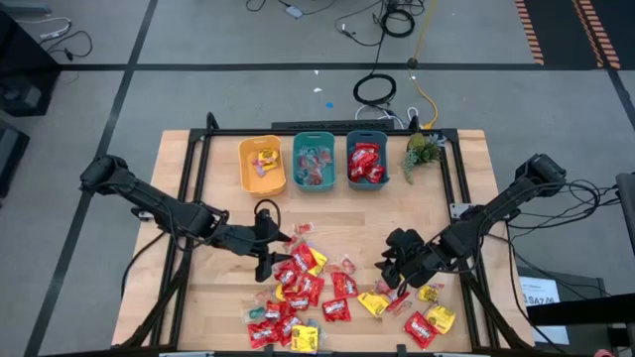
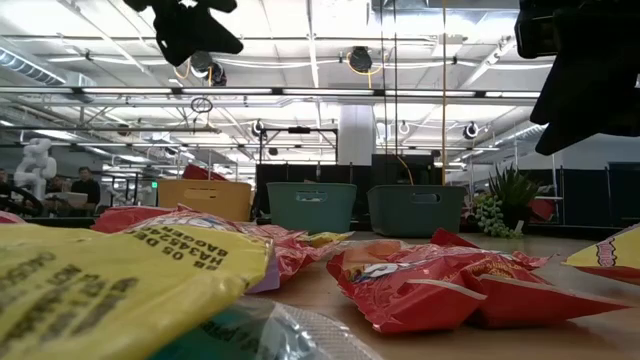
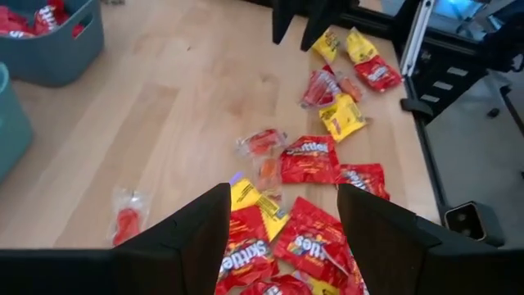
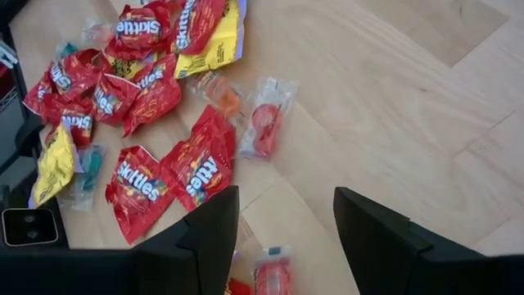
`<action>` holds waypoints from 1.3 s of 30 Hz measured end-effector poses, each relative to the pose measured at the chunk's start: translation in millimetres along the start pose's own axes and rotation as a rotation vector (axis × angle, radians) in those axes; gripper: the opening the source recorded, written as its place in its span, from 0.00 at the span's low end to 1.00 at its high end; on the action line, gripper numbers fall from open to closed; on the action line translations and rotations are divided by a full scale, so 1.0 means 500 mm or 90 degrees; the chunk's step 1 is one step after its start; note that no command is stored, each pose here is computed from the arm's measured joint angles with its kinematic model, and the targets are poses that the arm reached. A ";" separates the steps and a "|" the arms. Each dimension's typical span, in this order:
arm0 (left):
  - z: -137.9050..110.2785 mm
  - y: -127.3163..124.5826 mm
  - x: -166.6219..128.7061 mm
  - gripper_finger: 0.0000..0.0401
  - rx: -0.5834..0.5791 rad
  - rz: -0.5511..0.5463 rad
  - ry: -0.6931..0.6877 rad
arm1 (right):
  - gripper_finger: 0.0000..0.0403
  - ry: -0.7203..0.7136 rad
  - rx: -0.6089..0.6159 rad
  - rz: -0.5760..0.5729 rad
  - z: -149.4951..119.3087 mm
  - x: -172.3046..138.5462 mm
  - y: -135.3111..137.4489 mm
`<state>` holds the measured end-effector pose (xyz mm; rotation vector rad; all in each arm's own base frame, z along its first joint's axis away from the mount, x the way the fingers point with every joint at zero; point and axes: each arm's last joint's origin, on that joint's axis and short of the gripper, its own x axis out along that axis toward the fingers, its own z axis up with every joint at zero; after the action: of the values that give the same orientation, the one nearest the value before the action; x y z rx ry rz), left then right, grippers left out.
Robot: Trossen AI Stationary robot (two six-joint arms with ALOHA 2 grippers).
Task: Sort candy
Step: Put the red candy into the blue bin
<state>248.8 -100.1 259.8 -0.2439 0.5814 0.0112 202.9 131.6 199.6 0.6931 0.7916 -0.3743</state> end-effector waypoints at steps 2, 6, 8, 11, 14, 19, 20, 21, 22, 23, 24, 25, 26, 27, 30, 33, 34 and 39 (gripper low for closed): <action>0.001 0.000 0.000 0.59 0.000 -0.001 -0.002 | 0.48 0.000 0.001 0.000 0.000 0.000 0.000; -0.001 0.002 0.003 0.59 0.001 0.012 0.000 | 0.48 -0.001 0.001 0.000 0.000 0.000 0.000; -0.007 0.003 0.005 0.59 0.005 0.019 0.015 | 0.48 -0.001 0.001 -0.001 0.000 0.000 0.000; -0.018 -0.004 0.017 0.59 0.004 0.021 0.033 | 0.48 -0.004 -0.001 -0.003 0.000 0.001 0.000; -0.039 -0.014 0.040 0.59 -0.006 0.027 0.064 | 0.48 -0.017 0.000 -0.006 0.001 0.001 0.000; -0.092 -0.021 0.089 0.59 -0.007 0.047 0.166 | 0.48 -0.025 0.003 -0.003 0.003 0.001 0.001; -0.100 -0.021 0.097 0.59 -0.018 0.045 0.184 | 0.48 -0.026 0.005 -0.001 0.003 0.001 0.002; -0.108 -0.021 0.105 0.59 -0.027 0.043 0.200 | 0.48 -0.027 0.006 0.002 0.003 0.001 0.002; -0.116 -0.022 0.113 0.59 -0.031 0.040 0.216 | 0.48 -0.027 0.007 0.003 0.003 0.001 0.003; -0.124 -0.021 0.121 0.59 -0.033 0.043 0.230 | 0.48 -0.027 0.008 0.004 0.003 0.001 0.003; -0.132 -0.020 0.128 0.59 -0.033 0.050 0.242 | 0.48 -0.028 0.009 0.007 0.004 0.001 0.004; -0.139 -0.019 0.136 0.59 -0.031 0.055 0.251 | 0.48 -0.028 0.009 0.008 0.004 0.001 0.005; -0.146 -0.018 0.144 0.59 -0.029 0.058 0.262 | 0.48 -0.028 0.009 0.008 0.004 0.001 0.004; -0.154 -0.018 0.151 0.59 -0.027 0.061 0.274 | 0.48 -0.028 0.009 0.008 0.004 0.001 0.004; -0.176 -0.014 0.170 0.59 -0.021 0.070 0.307 | 0.48 -0.028 0.010 0.008 0.004 0.001 0.004; -0.188 -0.012 0.183 0.58 -0.017 0.078 0.320 | 0.48 -0.029 0.012 0.012 0.004 0.001 0.006; -0.191 -0.012 0.186 0.58 -0.017 0.079 0.322 | 0.48 -0.028 0.012 0.012 0.004 0.001 0.006; -0.195 -0.012 0.189 0.47 -0.017 0.078 0.331 | 0.48 -0.026 0.013 0.015 0.004 0.001 0.006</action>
<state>275.6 -134.0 130.8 -0.2380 1.1130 0.0755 206.1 132.5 201.4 0.7106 0.7415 -0.3748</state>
